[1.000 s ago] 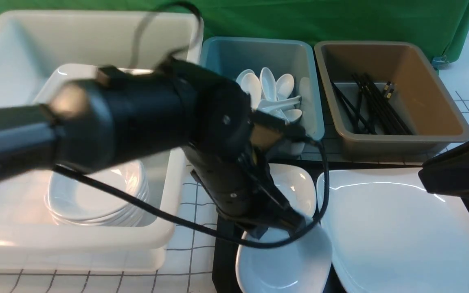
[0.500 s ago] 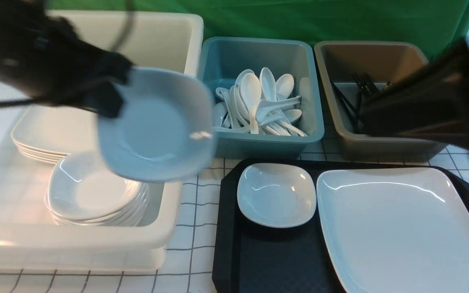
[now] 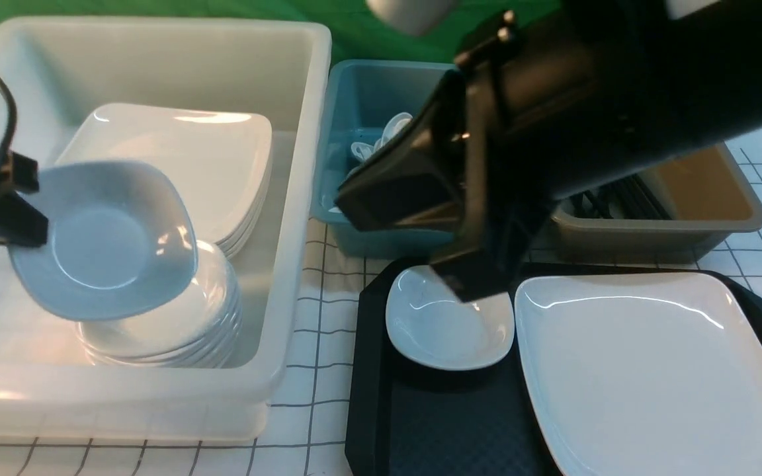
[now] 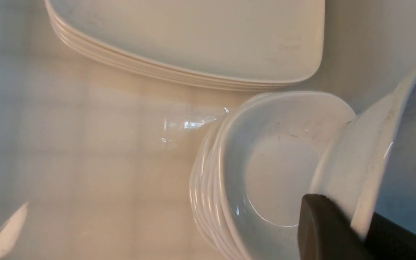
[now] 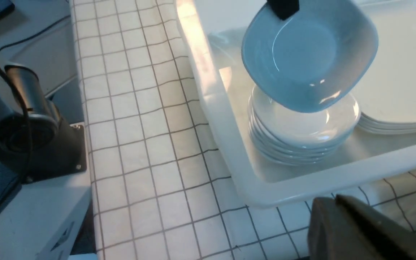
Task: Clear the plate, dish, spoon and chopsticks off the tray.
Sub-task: Use the left arm to put the small plate into the large storage box on the left
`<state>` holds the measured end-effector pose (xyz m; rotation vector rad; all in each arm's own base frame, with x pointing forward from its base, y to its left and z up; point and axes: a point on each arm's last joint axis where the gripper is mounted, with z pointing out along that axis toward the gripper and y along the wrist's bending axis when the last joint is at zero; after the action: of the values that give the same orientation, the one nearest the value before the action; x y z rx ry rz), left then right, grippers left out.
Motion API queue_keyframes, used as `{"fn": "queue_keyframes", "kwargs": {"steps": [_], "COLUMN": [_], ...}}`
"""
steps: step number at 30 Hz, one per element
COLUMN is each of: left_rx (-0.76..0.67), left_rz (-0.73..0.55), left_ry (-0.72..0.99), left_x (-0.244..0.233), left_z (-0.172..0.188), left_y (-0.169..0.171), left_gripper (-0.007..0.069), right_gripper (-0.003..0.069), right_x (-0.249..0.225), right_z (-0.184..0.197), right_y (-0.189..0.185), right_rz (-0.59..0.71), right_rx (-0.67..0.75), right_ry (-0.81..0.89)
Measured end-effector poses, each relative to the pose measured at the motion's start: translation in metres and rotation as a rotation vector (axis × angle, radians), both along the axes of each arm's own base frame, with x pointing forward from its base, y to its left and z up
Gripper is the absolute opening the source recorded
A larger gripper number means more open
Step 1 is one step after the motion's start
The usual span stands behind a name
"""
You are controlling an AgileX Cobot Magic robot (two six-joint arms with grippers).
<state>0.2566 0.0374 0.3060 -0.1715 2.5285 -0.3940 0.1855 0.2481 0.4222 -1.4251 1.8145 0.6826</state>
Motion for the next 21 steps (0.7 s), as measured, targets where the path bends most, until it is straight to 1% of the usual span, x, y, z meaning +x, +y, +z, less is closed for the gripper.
{"fn": "queue_keyframes", "kwargs": {"steps": [4, 6, 8, 11, 12, 13, 15, 16, 18, 20, 21], "left_rx": [-0.002, -0.002, 0.003, 0.01, 0.012, 0.033, 0.075, 0.095, 0.146, 0.163, 0.161], "left_rz": [-0.039, -0.045, -0.055, -0.064, -0.065, -0.078, -0.082, -0.078, -0.06, -0.043, -0.03], "left_ry": [0.044, 0.062, 0.087, 0.11, 0.11, 0.112, 0.092, 0.076, 0.021, -0.032, -0.083], "left_x": [0.013, 0.017, 0.023, 0.027, 0.027, 0.027, 0.027, 0.027, 0.026, 0.025, 0.024], "left_z": [-0.024, -0.031, -0.041, -0.048, -0.049, -0.045, -0.033, -0.026, -0.003, 0.016, 0.032], "left_y": [-0.002, -0.002, -0.001, -0.001, -0.001, 0.001, 0.003, 0.004, 0.007, 0.008, 0.007], "left_gripper": [0.0034, 0.0052, 0.0113, 0.0232, 0.0251, 0.0328, 0.0408, 0.043, 0.0459, 0.0458, 0.0441], "right_gripper": [0.0008, 0.0008, 0.0008, 0.001, 0.001, 0.001, 0.001, 0.001, 0.0013, 0.0015, 0.0016], "right_x": [0.004, 0.005, 0.005, 0.005, 0.005, 0.006, 0.007, 0.008, 0.01, 0.011, 0.012], "right_z": [-0.005, -0.005, -0.004, -0.004, -0.004, -0.005, -0.006, -0.006, -0.007, -0.007, -0.007], "right_y": [0.004, 0.004, 0.004, 0.004, 0.004, 0.004, 0.002, 0.0, -0.006, -0.013, -0.02], "right_rz": [-0.007, -0.013, -0.027, -0.038, -0.039, -0.044, -0.072, -0.092, -0.144, -0.181, -0.219], "right_rx": [-0.007, -0.003, 0.007, 0.01, 0.011, 0.003, -0.014, -0.027, -0.078, -0.128, -0.177], "right_ry": [0.007, 0.011, 0.021, 0.033, 0.034, 0.03, 0.036, 0.039, 0.023, -0.001, -0.022]}}
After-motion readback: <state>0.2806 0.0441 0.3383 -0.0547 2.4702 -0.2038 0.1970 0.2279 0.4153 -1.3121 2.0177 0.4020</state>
